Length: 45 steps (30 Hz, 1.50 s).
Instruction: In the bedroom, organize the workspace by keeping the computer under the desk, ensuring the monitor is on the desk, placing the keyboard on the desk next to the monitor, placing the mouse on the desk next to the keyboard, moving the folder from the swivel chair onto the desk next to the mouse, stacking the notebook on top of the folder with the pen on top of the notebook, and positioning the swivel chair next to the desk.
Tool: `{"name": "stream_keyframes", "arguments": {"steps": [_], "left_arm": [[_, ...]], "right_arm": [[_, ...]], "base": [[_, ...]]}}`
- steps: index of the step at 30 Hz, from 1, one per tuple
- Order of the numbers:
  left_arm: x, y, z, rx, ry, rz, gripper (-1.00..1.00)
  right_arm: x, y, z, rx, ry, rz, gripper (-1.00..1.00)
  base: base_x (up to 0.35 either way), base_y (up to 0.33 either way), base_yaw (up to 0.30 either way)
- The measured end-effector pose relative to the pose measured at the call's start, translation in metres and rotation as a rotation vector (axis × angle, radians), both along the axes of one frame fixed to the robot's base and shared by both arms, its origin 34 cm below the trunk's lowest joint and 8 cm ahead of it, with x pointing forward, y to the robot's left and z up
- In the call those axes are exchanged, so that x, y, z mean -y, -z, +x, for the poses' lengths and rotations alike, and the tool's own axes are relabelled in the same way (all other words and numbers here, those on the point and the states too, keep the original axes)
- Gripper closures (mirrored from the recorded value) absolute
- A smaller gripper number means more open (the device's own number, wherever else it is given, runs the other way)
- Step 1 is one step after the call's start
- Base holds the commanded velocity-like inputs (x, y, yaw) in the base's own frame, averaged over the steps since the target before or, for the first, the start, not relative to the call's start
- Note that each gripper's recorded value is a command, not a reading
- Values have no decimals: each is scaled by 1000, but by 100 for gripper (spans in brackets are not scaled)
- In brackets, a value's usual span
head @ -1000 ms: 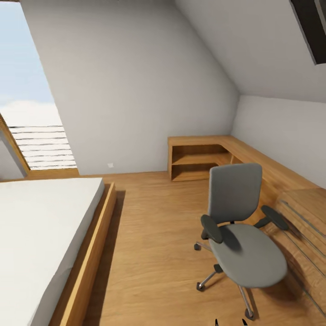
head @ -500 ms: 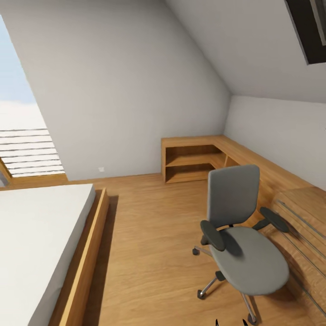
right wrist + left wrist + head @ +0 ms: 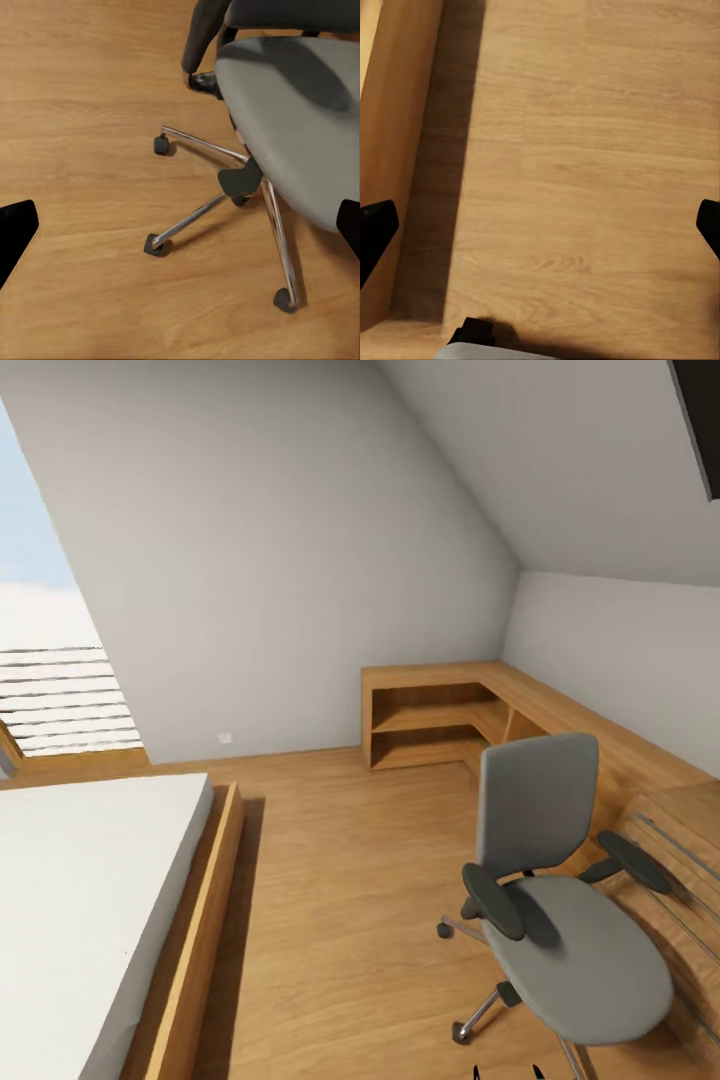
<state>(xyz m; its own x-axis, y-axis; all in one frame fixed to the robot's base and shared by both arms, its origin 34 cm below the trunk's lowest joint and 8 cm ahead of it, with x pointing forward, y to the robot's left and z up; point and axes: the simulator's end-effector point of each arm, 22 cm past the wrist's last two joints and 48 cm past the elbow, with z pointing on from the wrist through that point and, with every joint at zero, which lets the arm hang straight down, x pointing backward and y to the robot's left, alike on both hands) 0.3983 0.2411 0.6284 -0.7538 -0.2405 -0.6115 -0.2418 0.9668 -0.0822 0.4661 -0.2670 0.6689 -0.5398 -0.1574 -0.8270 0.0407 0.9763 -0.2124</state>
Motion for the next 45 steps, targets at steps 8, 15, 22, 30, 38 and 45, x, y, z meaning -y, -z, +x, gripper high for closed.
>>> {"name": "stream_keyframes", "arguments": {"steps": [8,15,22,30,38,45], "left_arm": [[0,0,0,0,1,1,-100],[-1,1,-1,-2,-2,2,-100],[-1,1,-1,-3,-3,3,-100],[-1,1,-1,-3,-3,3,-100],[-1,1,-1,-3,-3,3,-100],[0,1,-1,-3,0,3,-100]], "right_arm": [[-3,0,0,0,1,4,-100],[-2,0,0,-1,1,4,-100],[-2,1,0,-2,2,3,-100],[-1,0,0,-1,2,2,-100],[2,0,0,-1,3,-1,-100],[3,0,0,-1,2,-3,-100]], "base": [[63,8,194],[6,1,268],[19,0,275],[249,0,197],[318,0,15],[321,0,-84]]}}
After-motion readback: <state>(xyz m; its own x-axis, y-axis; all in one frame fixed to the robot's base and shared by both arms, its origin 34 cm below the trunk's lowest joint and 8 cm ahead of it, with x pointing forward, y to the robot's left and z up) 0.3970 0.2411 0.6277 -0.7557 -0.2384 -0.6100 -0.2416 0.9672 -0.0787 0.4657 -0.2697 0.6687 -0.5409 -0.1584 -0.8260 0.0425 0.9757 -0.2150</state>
